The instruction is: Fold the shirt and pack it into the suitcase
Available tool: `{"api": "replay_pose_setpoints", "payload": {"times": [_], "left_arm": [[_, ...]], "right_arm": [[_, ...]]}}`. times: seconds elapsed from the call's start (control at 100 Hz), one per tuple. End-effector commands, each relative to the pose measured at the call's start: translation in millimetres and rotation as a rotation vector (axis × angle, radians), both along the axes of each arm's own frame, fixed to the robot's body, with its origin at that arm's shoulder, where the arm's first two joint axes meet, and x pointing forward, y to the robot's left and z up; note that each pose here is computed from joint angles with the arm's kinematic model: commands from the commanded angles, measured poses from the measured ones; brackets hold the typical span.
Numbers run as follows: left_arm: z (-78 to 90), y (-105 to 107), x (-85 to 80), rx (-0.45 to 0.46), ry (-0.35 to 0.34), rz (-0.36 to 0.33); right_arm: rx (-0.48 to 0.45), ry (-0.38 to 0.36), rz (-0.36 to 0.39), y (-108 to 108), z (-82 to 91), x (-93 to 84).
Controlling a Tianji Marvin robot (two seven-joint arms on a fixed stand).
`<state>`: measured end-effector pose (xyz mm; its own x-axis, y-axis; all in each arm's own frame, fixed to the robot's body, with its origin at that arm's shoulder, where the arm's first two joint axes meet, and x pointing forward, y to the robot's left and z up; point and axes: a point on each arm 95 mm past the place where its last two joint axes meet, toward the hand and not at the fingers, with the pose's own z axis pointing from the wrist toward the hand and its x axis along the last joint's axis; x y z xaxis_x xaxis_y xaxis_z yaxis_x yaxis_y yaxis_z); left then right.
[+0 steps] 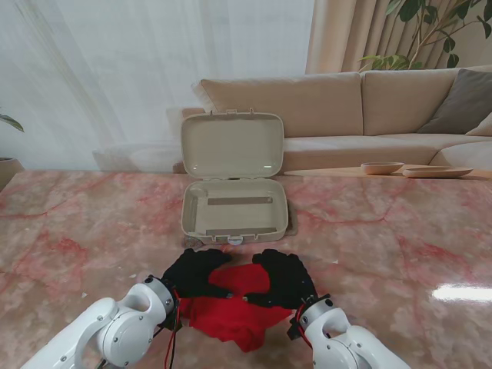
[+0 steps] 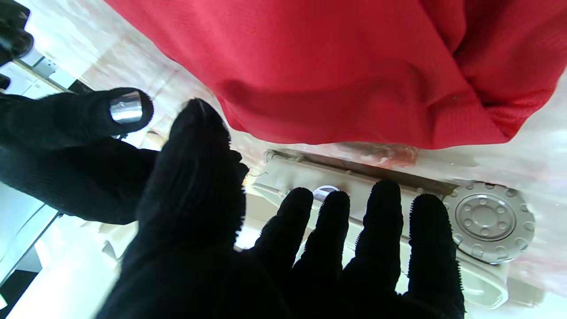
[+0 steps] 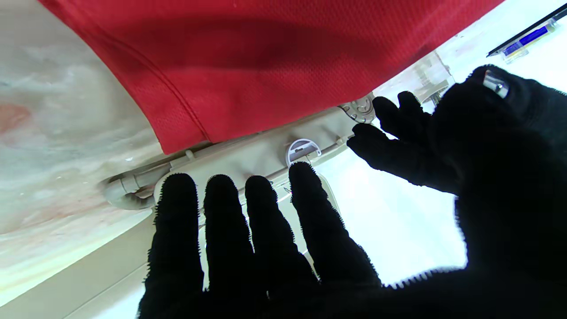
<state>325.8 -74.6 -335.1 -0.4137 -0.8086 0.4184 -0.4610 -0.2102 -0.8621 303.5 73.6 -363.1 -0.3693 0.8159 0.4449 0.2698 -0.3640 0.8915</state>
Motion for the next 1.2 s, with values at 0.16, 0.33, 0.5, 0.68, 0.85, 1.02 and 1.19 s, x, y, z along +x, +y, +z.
{"api": "replay_pose_setpoints", "payload": {"times": [0.16, 0.33, 0.5, 0.68, 0.85, 1.02, 1.19], "left_arm": [[-11.6, -1, -0.3, 0.058, 0.019, 0.001], [-18.5, -3, 0.9, 0.068, 0.032, -0.005], [-24.7, -4, 1.8, 0.092, 0.03, -0.01], [-30.5, -2, 3.0, 0.123, 0.025, -0.018], [-35.5, 0, 4.9, 0.122, 0.046, -0.014], [-41.0, 2, 6.5, 0.119, 0.076, -0.022], [-44.5, 2, 7.6, 0.118, 0.082, -0.03]], "right_arm": [[-0.029, 0.046, 0.006, 3, -9.9, 0.7], [-0.046, 0.062, 0.011, 7, -12.7, 2.5], [-0.059, 0.087, 0.016, 10, -16.7, 4.9], [-0.076, 0.107, 0.024, 13, -20.0, 7.0], [-0.093, 0.125, 0.029, 15, -22.6, 8.7], [-0.11, 0.138, 0.036, 18, -26.0, 11.3], [-0.125, 0.159, 0.038, 21, -30.8, 14.2]]}}
